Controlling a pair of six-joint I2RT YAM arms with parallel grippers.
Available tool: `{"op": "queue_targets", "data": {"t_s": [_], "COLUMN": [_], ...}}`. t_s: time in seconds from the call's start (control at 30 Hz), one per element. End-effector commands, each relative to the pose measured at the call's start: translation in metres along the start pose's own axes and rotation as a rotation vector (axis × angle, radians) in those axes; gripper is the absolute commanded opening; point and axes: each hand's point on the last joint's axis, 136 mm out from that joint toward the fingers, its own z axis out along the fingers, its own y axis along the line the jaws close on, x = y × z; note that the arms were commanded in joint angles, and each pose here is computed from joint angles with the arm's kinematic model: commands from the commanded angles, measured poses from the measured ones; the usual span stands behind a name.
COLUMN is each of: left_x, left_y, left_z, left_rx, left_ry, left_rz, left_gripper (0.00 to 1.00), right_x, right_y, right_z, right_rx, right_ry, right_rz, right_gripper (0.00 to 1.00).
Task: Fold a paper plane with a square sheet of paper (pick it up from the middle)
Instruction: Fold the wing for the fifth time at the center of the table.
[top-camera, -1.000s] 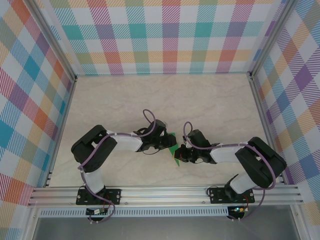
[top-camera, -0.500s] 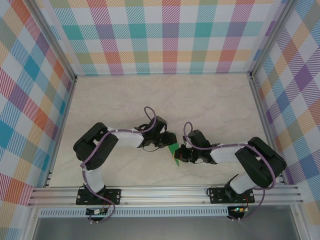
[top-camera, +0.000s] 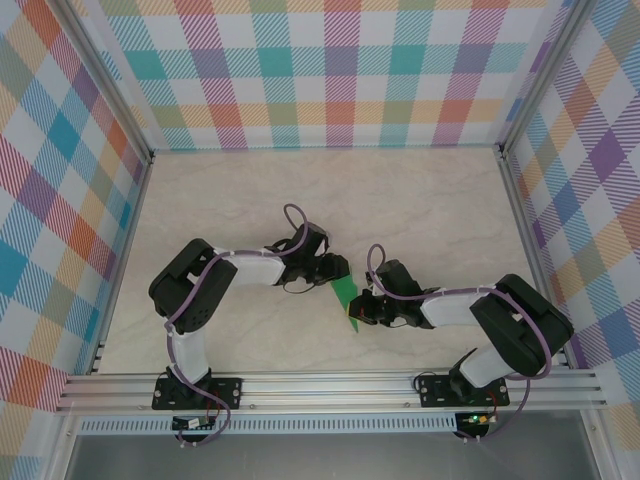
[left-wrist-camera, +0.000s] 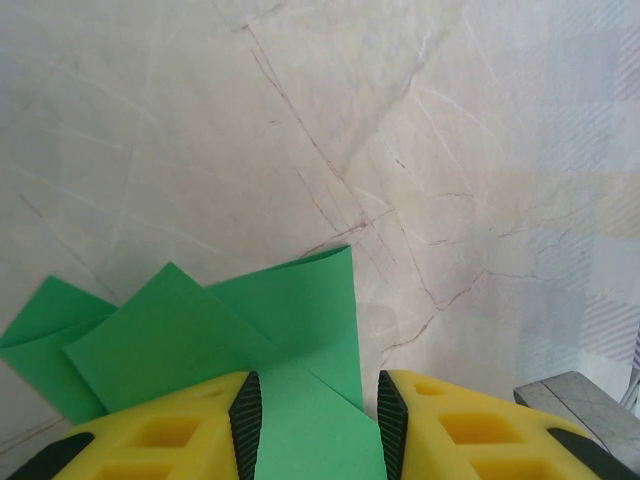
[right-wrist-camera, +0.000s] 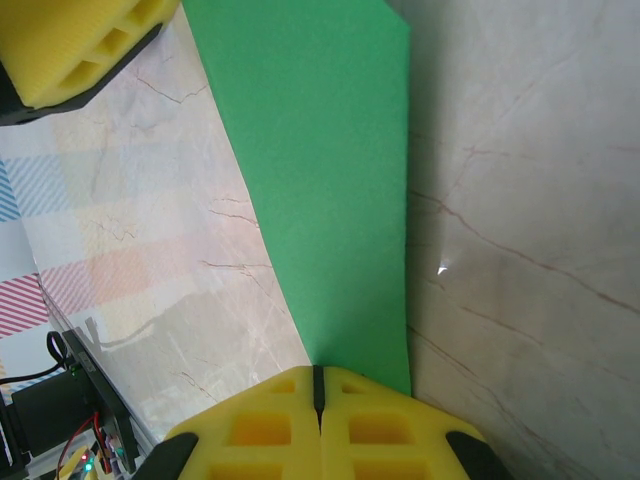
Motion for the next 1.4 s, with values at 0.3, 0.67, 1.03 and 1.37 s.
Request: {"op": "queue_targets", "data": {"t_s": [0.3,0.67,1.03,1.37], "left_x": [-0.05,-0.08,-0.076,-0.012], "left_y": [0.044,0.025,-0.031,-0.049], "left_z": [0.001,-0.012,-0.074,-0.058], "left_rx": [-0.13,-0.12,0.014,0.054], "left_ry": [-0.096,-0.099,-0.178,-0.108], "left_rz": [0.012,0.041,0.055,0.077], "left_gripper": [0.4,0.41,0.4,0.32], "right_x": [0.065,0.06,0.042,0.036], "right_y": [-0.088,-0.08,-0.061,-0.057], "right_z": [-0.011,-0.008,-0.007,-0.006], "right_rx": [0.297,0.274,0.243,0.242], "right_ry": [0.184,0.181,0.135,0.121], "right_rz": [0.13,0.119,0.106,0.094], "right_gripper": [0.0,0.0,0.01,0.01]}}
